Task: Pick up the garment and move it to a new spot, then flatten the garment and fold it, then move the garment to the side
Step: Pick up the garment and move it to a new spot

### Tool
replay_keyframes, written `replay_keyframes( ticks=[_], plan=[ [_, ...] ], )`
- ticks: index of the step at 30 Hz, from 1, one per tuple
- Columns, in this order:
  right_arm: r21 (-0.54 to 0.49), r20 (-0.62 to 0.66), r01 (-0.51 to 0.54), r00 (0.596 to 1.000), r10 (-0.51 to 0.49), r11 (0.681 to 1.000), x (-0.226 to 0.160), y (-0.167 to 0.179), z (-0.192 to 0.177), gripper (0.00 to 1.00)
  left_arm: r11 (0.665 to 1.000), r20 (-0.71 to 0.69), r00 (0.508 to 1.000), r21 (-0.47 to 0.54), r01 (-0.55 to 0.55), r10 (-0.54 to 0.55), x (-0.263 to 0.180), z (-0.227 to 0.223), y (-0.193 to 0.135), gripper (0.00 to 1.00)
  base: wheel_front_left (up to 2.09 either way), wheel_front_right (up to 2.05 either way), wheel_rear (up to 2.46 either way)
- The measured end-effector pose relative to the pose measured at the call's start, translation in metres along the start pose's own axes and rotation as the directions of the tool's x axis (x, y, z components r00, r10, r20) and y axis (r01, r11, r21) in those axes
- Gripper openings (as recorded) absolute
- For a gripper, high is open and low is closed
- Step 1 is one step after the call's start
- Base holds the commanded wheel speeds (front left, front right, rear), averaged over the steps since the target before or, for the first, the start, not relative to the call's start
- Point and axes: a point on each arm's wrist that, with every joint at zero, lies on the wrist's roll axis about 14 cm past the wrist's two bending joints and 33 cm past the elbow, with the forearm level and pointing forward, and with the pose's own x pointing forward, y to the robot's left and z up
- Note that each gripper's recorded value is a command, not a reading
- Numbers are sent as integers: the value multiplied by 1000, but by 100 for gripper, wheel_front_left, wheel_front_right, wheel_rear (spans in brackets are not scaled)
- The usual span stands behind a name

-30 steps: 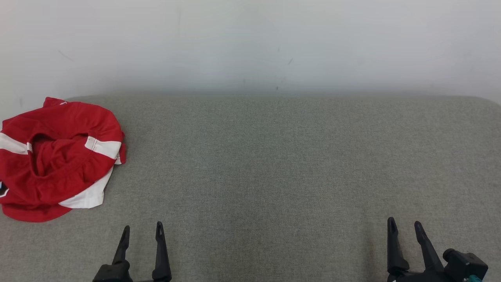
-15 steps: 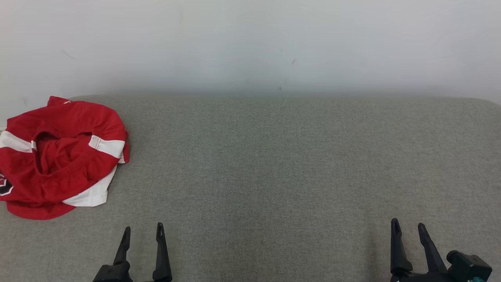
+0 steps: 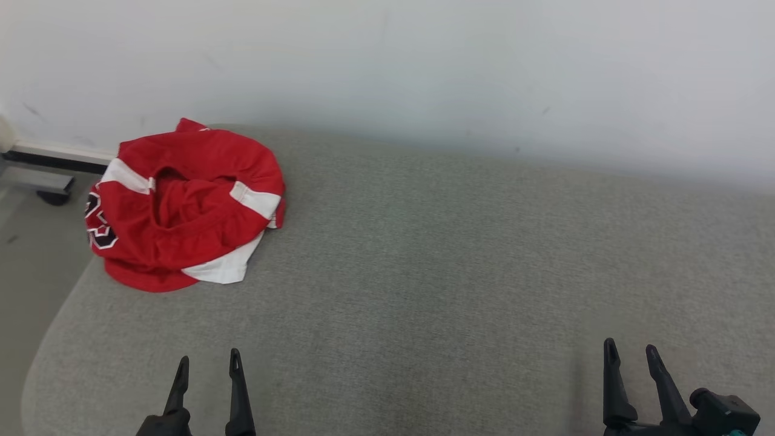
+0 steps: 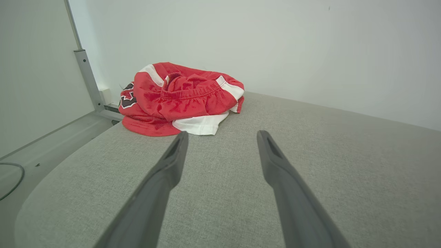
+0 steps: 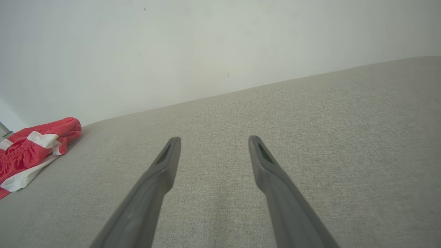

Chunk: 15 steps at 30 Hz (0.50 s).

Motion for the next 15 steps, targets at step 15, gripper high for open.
replay_keyframes(
  ticks=[15],
  plan=[
    [-112, -60, -267, 963, 261, 957, 26, 85, -16, 100, 974, 33, 973, 7, -228, 227, -48, 10, 74, 100, 0, 0, 0]
  ],
)
